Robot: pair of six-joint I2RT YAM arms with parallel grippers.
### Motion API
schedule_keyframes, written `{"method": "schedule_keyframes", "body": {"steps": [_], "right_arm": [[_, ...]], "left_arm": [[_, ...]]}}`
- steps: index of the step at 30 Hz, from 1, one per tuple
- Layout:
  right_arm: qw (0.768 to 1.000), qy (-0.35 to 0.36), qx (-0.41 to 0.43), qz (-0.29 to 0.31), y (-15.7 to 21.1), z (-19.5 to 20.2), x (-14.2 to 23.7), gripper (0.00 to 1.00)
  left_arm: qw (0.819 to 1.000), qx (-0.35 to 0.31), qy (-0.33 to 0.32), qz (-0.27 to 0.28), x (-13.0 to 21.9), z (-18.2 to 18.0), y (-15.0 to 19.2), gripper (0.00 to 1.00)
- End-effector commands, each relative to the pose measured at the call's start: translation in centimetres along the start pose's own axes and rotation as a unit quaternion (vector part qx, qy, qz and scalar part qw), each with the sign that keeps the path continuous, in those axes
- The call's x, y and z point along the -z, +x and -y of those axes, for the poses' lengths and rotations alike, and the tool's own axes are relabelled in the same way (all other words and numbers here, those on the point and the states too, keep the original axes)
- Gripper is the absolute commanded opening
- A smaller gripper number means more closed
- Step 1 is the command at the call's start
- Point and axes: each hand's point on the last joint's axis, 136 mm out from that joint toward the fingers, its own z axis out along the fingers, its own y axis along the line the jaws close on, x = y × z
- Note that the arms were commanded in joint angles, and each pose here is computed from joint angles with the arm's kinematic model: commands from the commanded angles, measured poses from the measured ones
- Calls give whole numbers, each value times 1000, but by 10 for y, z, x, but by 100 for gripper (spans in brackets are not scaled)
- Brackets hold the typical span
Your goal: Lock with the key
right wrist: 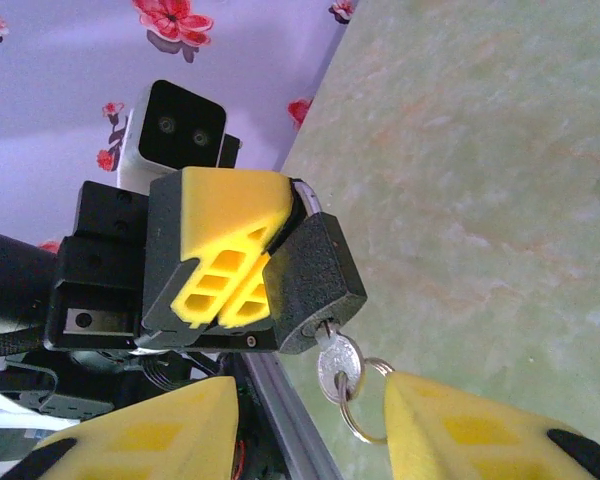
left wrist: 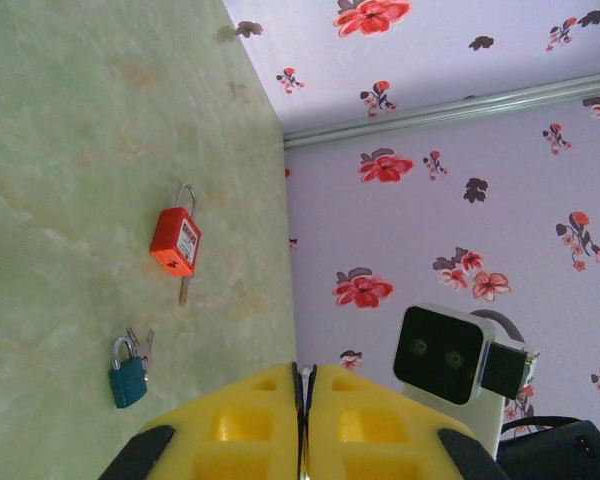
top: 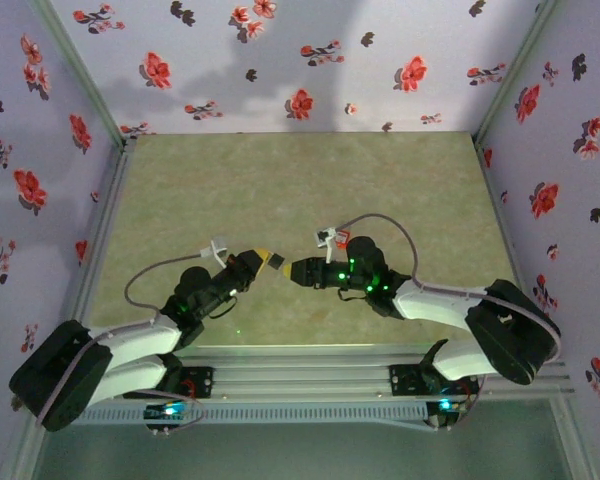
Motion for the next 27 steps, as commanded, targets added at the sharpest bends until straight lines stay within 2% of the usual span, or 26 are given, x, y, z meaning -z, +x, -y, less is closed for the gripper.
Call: {"method": "schedule_keyframes", "body": {"steps": [1,27], "right_arm": [[1000,-29,1,9,-10,-12,-4,39],[999,-35,-4,27,-16,-11,-2,22]], "left_arm": [[999,-1,50,-1,-3,27,-1,0],[998,-3,59,-7,-3,32,3,0]]}}
